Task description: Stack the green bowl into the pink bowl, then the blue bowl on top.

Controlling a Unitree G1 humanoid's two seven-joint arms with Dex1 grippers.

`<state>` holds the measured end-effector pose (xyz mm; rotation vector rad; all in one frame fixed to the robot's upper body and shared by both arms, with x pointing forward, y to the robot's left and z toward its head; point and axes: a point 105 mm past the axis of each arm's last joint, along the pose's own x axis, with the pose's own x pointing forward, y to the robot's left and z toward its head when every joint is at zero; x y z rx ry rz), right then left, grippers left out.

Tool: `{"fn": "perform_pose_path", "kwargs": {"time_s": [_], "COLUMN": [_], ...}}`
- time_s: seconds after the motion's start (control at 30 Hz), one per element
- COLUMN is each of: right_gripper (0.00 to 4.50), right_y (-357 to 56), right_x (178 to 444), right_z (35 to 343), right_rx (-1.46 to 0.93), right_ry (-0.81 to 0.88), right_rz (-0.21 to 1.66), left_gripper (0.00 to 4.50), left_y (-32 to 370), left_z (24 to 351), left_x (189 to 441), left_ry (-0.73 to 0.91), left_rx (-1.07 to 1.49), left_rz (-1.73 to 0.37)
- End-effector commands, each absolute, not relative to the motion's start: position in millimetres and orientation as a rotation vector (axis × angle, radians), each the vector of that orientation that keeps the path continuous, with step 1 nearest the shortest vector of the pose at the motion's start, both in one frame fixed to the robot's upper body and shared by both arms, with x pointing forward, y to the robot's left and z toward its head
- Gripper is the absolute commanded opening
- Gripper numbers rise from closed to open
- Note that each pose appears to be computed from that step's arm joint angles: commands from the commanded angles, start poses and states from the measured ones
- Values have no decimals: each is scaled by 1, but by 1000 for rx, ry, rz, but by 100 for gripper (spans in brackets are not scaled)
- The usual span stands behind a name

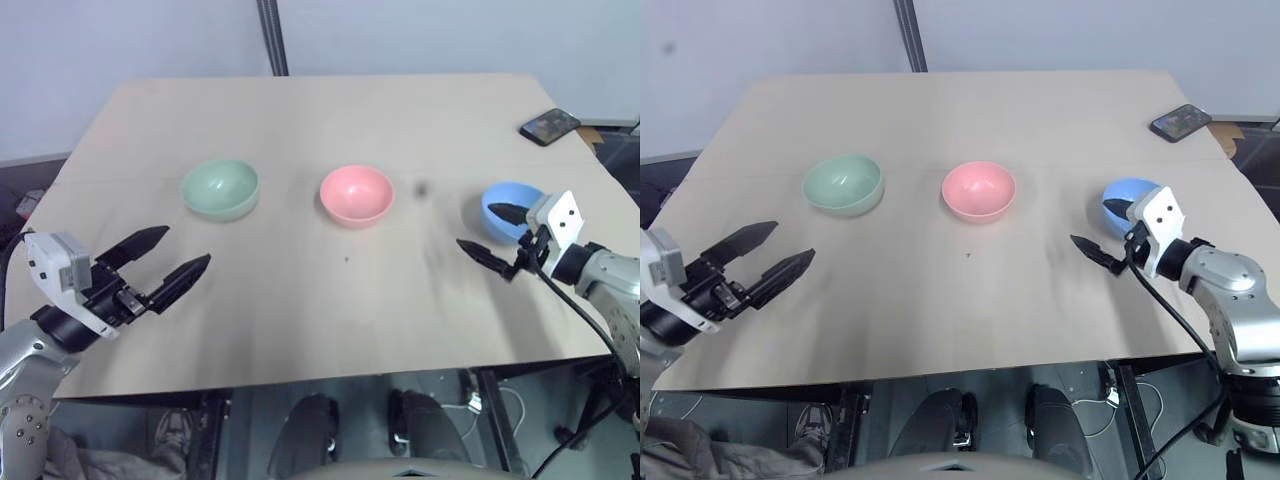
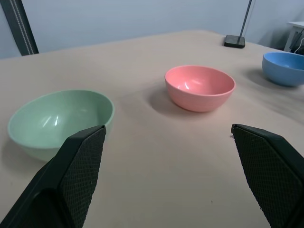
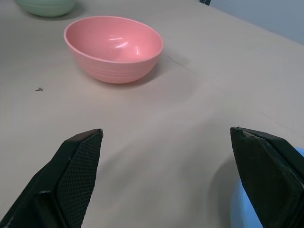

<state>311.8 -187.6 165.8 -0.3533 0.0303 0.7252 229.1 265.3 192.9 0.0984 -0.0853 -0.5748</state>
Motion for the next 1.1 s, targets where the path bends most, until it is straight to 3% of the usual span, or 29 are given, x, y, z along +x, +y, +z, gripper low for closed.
{"fn": "perform_pose_path", "kwargs": {"time_s": [0.03,0.23,0.53,0.73,0.87,1.03,1.1], "right_gripper": [450,450,450,450,329,69,3], "right_y": [-180,-157,-56,-32,-28,-28,-27], "right_x": [315,323,348,384,392,386,383], "right_z": [178,179,154,156,159,153,153], "right_rx": [-401,-454,-742,-842,-871,-940,-951], "right_ry": [-36,-88,-160,-177,-191,-211,-223], "right_rz": [737,818,1149,1105,1098,1146,1157], "left_gripper": [448,448,448,448,450,450,450], "left_y": [259,254,254,250,249,250,249], "left_z": [204,205,198,193,190,190,190], "left_x": [230,230,213,206,200,197,197], "left_ry": [-119,-131,-102,-95,-89,-91,-94], "left_rx": [137,120,151,157,149,142,138], "left_rz": [-584,-604,-746,-738,-711,-690,-686]}}
